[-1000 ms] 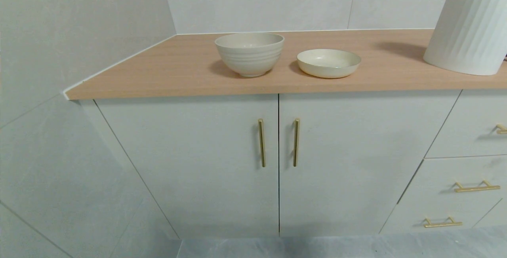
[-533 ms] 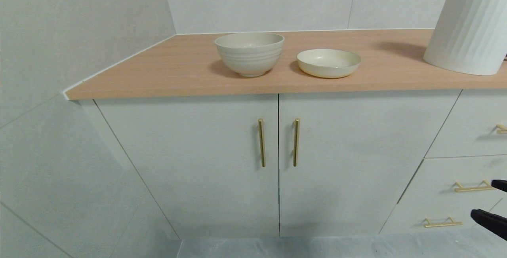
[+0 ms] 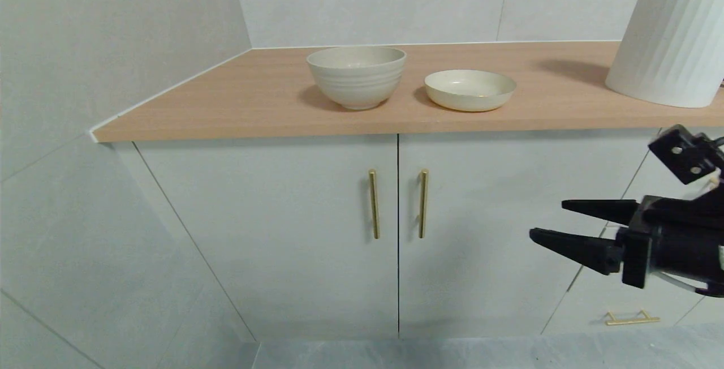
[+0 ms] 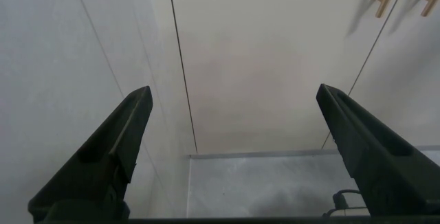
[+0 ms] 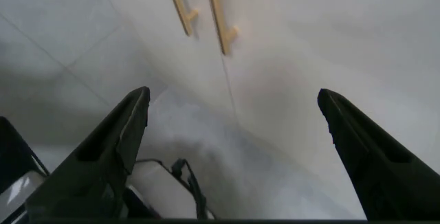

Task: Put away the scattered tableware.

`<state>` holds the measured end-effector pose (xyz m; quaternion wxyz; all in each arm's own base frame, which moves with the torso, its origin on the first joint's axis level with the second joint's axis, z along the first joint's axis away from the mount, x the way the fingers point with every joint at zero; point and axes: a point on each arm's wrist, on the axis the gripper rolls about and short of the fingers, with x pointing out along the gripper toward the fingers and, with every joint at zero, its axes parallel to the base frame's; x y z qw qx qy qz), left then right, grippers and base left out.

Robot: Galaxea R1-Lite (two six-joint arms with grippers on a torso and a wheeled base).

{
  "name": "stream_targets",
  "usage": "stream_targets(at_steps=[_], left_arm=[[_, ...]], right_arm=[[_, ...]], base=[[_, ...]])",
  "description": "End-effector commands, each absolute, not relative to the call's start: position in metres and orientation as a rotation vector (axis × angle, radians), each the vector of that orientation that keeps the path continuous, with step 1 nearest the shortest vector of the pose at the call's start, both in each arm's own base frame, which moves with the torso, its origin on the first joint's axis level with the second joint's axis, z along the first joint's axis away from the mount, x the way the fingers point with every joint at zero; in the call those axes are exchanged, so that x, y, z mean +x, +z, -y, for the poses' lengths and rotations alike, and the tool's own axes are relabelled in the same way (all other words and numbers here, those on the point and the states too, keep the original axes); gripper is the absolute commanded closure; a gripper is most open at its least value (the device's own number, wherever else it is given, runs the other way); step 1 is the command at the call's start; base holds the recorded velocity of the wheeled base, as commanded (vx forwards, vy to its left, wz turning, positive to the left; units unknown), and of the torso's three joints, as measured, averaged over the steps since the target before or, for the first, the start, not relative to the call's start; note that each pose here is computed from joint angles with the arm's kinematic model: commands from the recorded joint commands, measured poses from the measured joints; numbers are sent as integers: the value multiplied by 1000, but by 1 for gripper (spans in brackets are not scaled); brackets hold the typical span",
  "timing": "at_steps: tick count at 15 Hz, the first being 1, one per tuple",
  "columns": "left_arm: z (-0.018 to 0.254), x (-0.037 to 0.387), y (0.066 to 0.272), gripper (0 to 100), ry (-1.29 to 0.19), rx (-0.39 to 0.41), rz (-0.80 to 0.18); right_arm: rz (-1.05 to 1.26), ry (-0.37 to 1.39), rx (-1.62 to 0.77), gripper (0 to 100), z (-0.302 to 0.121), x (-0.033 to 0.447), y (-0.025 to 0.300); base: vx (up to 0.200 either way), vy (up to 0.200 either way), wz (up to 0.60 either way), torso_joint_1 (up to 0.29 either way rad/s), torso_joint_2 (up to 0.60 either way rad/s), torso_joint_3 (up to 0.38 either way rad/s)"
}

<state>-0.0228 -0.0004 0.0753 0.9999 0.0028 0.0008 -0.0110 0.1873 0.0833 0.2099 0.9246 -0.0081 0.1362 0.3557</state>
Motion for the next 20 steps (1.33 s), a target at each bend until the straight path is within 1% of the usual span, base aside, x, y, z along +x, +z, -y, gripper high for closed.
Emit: stream_targets(at_steps=[1,4,7,10,13,20], left_arm=[[0,-23,75,0,-21,6,-1],[0,-23,75,0,-21,6,-1],[0,-23,75,0,-21,5,-1],[0,-23,75,0,-21,6,-1],[0,-23,75,0,-21,6,-1],[0,-23,75,0,-21,6,-1]], right_arm=[[-363,811,-2,0,-123,224,196],[-413,862,108,0,-153,236,198],[-500,871,191,0,-173,249,178],[-395,886,246,0,-181,260,174],[-290,891,276,0,-193,284,158],[-305,894,322,0,-199,290,153]], base=[[0,0,0,0,0,0],[0,0,0,0,0,0],[0,0,0,0,0,0],[0,0,0,0,0,0],[0,0,0,0,0,0],[0,0,0,0,0,0]])
